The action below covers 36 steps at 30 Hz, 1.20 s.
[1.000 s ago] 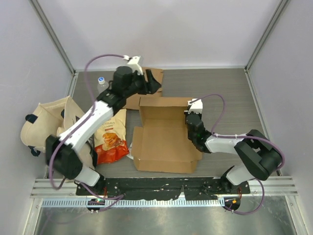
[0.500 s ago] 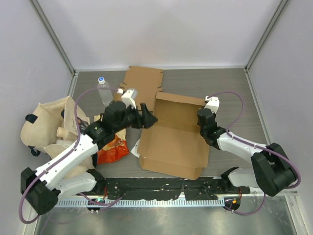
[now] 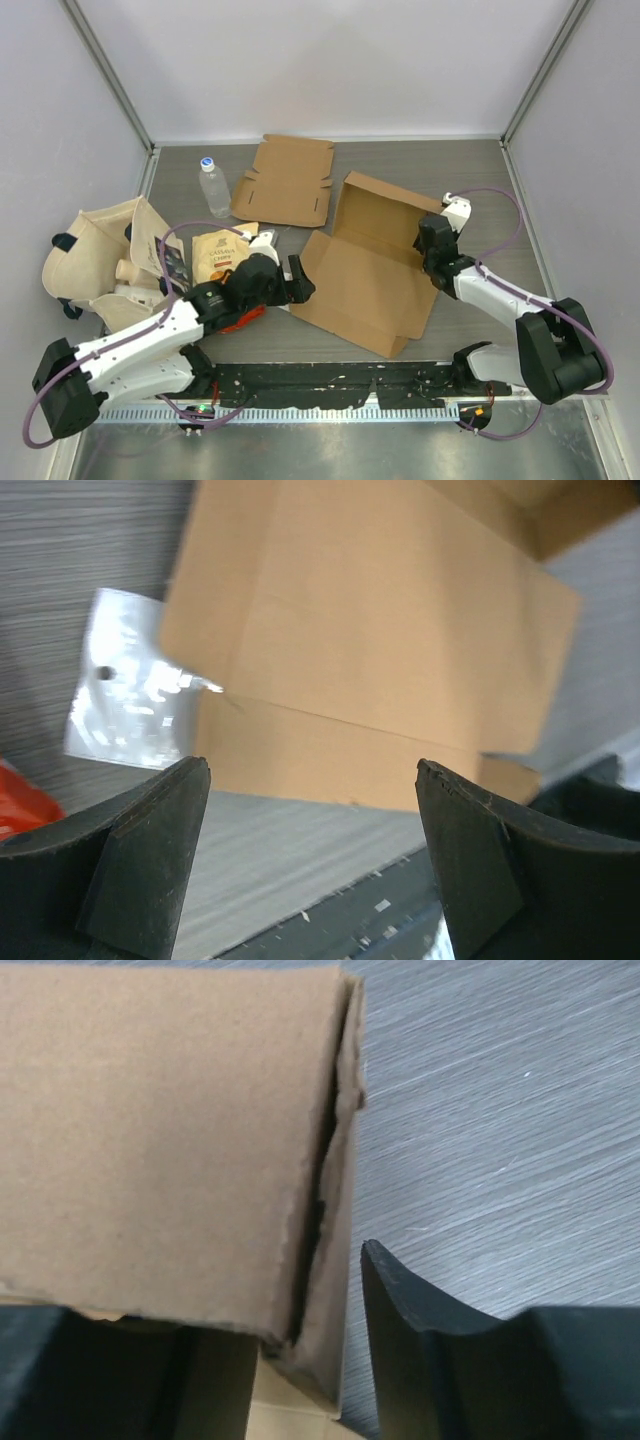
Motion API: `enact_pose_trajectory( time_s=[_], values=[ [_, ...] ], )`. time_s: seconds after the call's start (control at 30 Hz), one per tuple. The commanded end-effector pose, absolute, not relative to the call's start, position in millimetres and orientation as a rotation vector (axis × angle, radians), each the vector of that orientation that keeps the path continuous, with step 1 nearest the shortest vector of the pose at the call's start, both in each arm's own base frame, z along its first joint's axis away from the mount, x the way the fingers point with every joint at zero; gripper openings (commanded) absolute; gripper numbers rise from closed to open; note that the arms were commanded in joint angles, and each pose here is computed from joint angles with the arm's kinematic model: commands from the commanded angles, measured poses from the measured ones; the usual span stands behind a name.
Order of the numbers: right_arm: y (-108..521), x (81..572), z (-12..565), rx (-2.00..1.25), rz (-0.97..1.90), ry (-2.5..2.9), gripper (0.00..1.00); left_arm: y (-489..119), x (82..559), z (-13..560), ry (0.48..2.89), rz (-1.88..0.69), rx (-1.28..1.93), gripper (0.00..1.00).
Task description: Fold the paper box
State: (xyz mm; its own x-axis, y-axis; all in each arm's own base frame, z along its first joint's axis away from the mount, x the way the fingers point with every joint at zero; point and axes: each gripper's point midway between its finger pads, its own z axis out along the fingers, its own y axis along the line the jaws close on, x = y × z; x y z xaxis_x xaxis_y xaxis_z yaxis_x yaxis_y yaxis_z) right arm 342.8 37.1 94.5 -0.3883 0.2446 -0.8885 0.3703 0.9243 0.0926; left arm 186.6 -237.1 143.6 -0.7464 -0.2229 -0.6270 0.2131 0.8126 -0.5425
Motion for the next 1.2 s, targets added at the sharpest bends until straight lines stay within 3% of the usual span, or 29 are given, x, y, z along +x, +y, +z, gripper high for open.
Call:
enact_pose_trajectory(
  time_s=[0.0, 0.17, 0.23, 0.27, 0.53, 0.57, 0.63, 0.67, 0.77, 0.97, 1.03, 1.17],
  values=[
    [51.2, 351.8, 104.9, 0.433, -0.066, 2.011, 0.51, -212.9, 215.5, 124.9, 2.271, -0.521, -0.15, 0.89],
    [53.8, 338.5, 97.2, 0.417, -0.065, 2.106, 0.75, -215.1, 231.9, 103.1, 2.252, -0.444, -0.137, 0.93],
    [58.8, 335.5, 104.3, 0.408, -0.023, 2.117, 0.79, -222.4, 232.7, 93.1, 2.267, -0.454, -0.088, 0.88],
    [59.6, 328.8, 102.1, 0.411, -0.017, 2.148, 0.8, -230.9, 237.2, 96.7, 2.243, -0.502, -0.087, 0.8],
    [56.4, 280.3, 110.3, 0.491, -0.001, 2.304, 0.84, -238.4, 235.8, 53.6, 2.374, -0.447, -0.044, 0.61],
    [56.2, 272.3, 113.4, 0.504, 0.017, 2.31, 0.84, -240.6, 235.7, 48.2, 2.383, -0.446, -0.036, 0.49],
    [58.9, 266.7, 122.4, 0.545, 0.064, 2.293, 0.84, -248.6, 234.5, 48.7, 2.398, -0.491, -0.011, 0.33],
    [60.0, 261.8, 126.5, 0.542, 0.078, 2.295, 0.84, -249.3, 234.0, 48.5, 2.406, -0.489, 0.002, 0.16],
    [54.1, 255.8, 155.2, 0.514, 0.068, 2.244, 0.84, -255.4, 231.7, 66.6, 2.403, -0.518, 0.084, 0.0],
    [86.0, 255.7, 229.1, 0.217, 0.243, 2.163, 0.84, -251.2, 226.3, 119.5, 2.47, -0.44, 0.303, 0.0],
    [137.4, 247.4, 252.2, -0.041, 0.433, 2.127, 0.84, -249.7, 230.2, 145.3, 2.48, -0.438, 0.305, 0.0],
    [213.9, 214.8, 265.1, -0.483, 0.539, 2.023, 0.85, -266.1, 228.9, 177.6, 2.49, -0.611, 0.329, 0.0]
  ],
)
